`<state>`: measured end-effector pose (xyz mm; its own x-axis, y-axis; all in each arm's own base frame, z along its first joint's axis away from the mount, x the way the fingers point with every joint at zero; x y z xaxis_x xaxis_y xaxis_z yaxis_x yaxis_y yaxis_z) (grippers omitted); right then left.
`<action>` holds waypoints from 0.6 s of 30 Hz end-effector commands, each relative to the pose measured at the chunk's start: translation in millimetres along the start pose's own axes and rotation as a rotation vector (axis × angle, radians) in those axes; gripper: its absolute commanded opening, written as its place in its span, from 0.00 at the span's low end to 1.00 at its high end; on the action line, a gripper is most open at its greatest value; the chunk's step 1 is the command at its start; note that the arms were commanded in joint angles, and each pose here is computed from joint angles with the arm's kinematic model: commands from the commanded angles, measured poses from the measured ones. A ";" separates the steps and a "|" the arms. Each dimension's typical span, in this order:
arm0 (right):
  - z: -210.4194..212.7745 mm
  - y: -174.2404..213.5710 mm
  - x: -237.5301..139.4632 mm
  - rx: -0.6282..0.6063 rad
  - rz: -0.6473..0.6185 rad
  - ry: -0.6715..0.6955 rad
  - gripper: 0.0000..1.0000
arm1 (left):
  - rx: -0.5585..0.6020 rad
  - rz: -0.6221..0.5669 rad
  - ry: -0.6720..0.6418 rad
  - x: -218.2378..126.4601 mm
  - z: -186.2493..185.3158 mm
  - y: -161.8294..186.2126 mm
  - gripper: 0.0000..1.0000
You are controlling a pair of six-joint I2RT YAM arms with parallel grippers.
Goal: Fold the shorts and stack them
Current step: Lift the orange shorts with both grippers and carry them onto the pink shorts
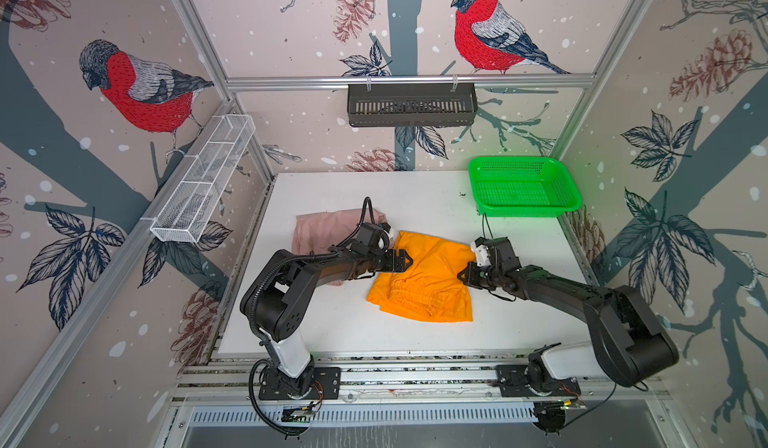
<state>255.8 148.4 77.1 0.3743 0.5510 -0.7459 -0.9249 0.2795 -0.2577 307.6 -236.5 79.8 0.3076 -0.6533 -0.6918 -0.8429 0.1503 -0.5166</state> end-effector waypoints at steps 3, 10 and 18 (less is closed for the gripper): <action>10.7 -1.7 -4.5 -0.035 -0.012 -0.042 0.04 | -0.051 0.075 0.024 3.5 -8.6 12.6 0.57; 22.2 -1.3 -11.4 -0.050 -0.022 -0.061 0.03 | -0.070 0.125 -0.002 -0.8 -23.7 10.8 0.04; 61.1 -8.1 -23.4 -0.124 0.039 -0.065 0.03 | -0.065 0.202 -0.104 -26.0 -33.9 -10.6 0.00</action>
<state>260.3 173.8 122.9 0.3735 0.6012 -0.7064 -0.9268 0.2086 -0.3124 300.5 -255.1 112.9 0.2087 -0.5975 -0.7742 -0.9041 0.1840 -0.3857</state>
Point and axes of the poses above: each gripper's point midway between its finger pads, its own x axis out along the fingers, its own z axis along the line the jaws close on, y = z × x, the point moved 5 cm from there along -x, back along the fingers, and after that the axes turned 9 degrees about x, right-handed, at the moved point
